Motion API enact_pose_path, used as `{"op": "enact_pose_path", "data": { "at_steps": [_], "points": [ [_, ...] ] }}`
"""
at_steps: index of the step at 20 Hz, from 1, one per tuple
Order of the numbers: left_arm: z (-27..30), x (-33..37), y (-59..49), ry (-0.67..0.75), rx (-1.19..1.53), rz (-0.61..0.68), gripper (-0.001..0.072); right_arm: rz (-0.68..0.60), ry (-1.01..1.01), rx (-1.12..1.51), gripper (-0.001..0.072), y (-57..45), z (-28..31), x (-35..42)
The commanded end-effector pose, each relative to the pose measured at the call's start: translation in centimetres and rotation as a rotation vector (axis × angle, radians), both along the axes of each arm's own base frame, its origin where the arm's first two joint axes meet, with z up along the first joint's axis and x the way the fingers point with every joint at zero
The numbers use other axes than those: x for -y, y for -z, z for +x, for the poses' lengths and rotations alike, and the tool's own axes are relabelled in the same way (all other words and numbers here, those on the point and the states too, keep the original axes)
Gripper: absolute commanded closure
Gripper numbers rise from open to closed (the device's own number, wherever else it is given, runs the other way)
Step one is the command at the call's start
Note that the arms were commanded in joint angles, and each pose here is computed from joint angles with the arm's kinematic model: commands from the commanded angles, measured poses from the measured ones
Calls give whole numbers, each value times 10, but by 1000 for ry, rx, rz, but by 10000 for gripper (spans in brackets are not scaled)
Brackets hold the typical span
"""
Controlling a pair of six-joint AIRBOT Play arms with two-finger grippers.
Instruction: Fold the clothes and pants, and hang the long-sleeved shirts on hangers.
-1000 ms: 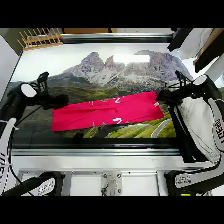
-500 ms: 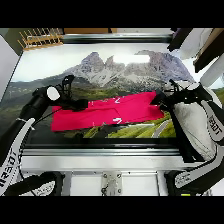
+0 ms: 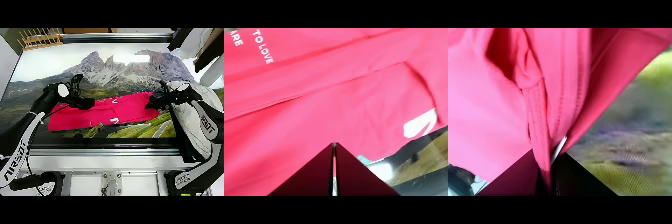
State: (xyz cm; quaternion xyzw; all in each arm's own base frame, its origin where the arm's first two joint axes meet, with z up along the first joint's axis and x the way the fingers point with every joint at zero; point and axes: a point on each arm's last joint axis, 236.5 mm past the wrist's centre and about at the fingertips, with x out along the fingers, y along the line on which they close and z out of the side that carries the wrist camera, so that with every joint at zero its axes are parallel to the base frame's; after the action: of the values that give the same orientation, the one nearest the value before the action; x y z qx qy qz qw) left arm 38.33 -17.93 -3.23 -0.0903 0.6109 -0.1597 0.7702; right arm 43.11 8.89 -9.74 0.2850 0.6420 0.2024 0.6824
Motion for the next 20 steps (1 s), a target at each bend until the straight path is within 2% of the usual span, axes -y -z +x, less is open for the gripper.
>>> {"op": "enact_pose_path", "data": {
  "at_steps": [1,5,11,16,20],
  "points": [
    [3,13,13,-37,-36,-40,703,-78,-30,5,700,-32,-12,21],
    [14,68,31,18,-64,-105,703,-284,-98,-24,700,-88,-35,56],
    [21,164,54,189,-49,-113,703,-412,-132,41,701,-173,-32,46],
    [9,214,76,289,-88,-106,703,-427,-174,175,701,-219,-20,6],
    [4,227,92,318,-124,-96,703,-420,-213,265,700,-246,-17,-24]
  ]
}}
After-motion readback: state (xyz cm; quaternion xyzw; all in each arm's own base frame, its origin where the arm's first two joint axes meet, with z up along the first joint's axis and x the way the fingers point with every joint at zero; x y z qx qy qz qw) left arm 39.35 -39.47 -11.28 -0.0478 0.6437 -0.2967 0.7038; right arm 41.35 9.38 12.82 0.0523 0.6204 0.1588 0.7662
